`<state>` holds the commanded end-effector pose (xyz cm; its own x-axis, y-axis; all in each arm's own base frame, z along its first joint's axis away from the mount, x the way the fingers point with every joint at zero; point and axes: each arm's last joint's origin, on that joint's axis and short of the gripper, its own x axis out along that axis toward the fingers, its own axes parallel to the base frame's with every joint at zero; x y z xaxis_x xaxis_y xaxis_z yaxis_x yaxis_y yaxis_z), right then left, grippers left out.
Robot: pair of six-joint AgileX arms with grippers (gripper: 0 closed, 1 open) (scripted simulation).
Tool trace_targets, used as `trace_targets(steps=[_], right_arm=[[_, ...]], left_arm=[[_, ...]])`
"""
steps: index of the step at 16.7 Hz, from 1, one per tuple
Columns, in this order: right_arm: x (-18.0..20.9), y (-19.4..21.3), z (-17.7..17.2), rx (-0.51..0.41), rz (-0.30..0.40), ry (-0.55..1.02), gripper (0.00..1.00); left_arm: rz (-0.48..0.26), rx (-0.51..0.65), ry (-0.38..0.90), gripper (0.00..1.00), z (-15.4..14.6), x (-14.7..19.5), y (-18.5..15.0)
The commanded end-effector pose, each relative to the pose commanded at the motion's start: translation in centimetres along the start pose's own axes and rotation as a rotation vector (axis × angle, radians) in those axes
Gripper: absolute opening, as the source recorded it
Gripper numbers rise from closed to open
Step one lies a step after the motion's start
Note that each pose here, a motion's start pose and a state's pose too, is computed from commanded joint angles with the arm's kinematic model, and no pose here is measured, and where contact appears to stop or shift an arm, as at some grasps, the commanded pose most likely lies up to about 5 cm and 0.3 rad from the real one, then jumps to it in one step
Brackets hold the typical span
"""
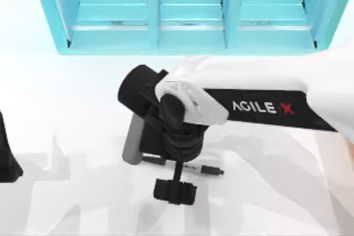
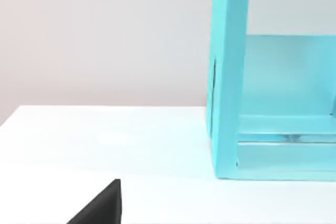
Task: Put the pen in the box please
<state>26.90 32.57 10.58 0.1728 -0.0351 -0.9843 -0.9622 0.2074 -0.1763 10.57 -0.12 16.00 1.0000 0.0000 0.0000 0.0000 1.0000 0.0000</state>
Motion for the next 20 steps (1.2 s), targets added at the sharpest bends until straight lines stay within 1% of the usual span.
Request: trace_targets(steps=[2,6,19,20], right_arm=[[1.8,0.1,-0.2,-0.002,0.004,0.007,1.0],[2.1,0.2,-0.3,-0.002,0.005,0.009,1.0],[2.1,0.2,-0.3,-0.002,0.005,0.009,0.02],[2.1,0.2,-0.3,-0.002,0.005,0.009,0.0]], left_arm=[[0.0,0.0,0.0,1.0,0.0,0.0,0.0],[0.0,0.0,0.0,1.0,0.0,0.0,0.0],[0.0,0.0,0.0,1.0,0.0,0.0,0.0],[0.0,0.0,0.0,1.0,0.0,0.0,0.0]])
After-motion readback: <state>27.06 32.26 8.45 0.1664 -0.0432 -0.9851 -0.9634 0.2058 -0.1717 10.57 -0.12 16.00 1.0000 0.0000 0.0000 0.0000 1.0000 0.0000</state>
